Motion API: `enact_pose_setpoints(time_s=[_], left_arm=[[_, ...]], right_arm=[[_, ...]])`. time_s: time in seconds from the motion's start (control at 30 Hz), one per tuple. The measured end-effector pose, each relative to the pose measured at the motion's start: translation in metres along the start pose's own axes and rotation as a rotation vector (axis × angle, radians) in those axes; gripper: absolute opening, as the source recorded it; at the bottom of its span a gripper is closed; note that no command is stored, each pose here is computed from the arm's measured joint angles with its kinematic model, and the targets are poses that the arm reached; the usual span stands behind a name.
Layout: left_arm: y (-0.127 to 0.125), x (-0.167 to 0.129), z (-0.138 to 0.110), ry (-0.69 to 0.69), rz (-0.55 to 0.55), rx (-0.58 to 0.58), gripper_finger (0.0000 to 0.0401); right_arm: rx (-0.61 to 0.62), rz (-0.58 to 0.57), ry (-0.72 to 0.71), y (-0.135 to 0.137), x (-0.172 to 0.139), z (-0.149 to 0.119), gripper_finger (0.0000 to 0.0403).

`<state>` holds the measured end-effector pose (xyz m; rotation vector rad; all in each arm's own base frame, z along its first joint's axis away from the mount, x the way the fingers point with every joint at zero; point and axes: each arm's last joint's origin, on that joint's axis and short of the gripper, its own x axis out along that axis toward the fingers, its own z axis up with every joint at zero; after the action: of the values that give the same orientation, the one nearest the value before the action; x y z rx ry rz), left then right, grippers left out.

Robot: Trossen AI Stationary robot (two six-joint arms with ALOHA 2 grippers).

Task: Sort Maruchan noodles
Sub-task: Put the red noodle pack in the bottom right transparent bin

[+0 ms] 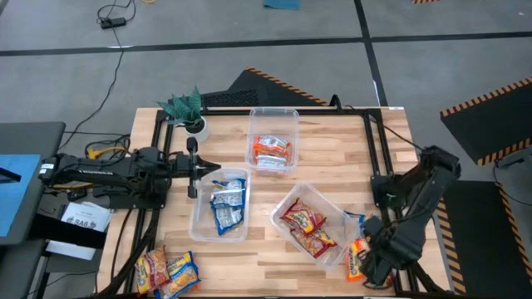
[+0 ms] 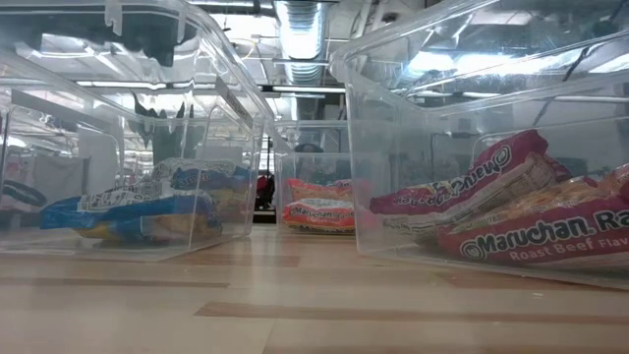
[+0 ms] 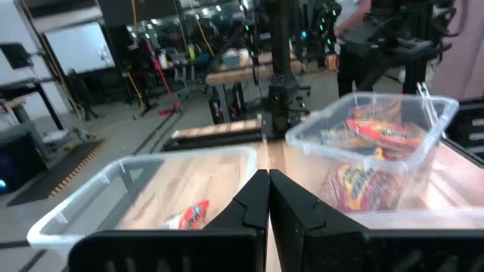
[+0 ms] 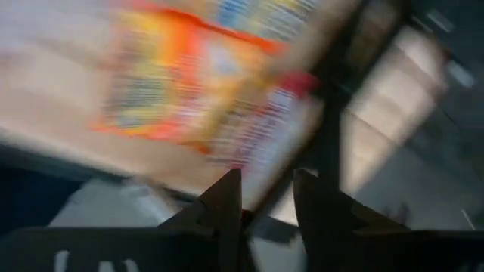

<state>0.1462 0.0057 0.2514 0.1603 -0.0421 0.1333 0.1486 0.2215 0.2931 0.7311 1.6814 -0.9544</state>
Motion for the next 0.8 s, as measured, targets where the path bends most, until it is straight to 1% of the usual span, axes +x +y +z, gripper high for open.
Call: enact_pose_setpoints(time_s=[0.07, 0.1, 0.13, 0.2, 0.23, 0.27, 0.4, 0.57, 0.67, 0.8], left_arm=[[0.000, 0.000, -0.001, 0.011, -0.003, -0.001, 0.0000], [0.000, 0.000, -0.001, 0.012, -0.002, 0.002, 0.0000], [0.000, 0.000, -0.001, 0.013, -0.002, 0.006, 0.0000], [0.000, 0.000, -0.001, 0.013, -0.002, 0.014, 0.0000], [0.000, 0.000, -0.001, 0.013, -0.002, 0.016, 0.0000], [0.000, 0.000, -0.001, 0.012, 0.000, 0.017, 0.0000], [0.000, 0.000, -0.001, 0.010, 0.003, 0.017, 0.0000], [0.000, 0.000, 0.000, 0.008, 0.003, 0.010, 0.0000], [0.000, 0.000, 0.000, 0.008, 0.004, -0.004, 0.0000], [0.000, 0.000, -0.001, 0.011, 0.003, -0.017, 0.0000]], right_arm=[[0.072, -0.031, 0.065, -0.011, 0.013, -0.004, 0.0151], [0.093, -0.009, 0.085, -0.015, 0.017, -0.005, 0.0154], [0.110, 0.033, 0.095, -0.017, 0.021, -0.007, 0.0156], [0.145, 0.142, 0.074, -0.020, 0.028, -0.008, 0.0162], [0.159, 0.177, 0.064, -0.022, 0.030, -0.008, 0.0165], [0.172, 0.183, 0.060, -0.024, 0.033, -0.007, 0.0169], [0.198, 0.136, 0.030, -0.028, 0.045, -0.001, 0.0192], [0.175, 0.108, 0.005, -0.024, 0.061, 0.003, 0.0227], [0.167, 0.124, 0.017, -0.020, 0.072, 0.003, 0.0241], [0.151, 0.161, 0.032, -0.016, 0.086, 0.005, 0.0245]])
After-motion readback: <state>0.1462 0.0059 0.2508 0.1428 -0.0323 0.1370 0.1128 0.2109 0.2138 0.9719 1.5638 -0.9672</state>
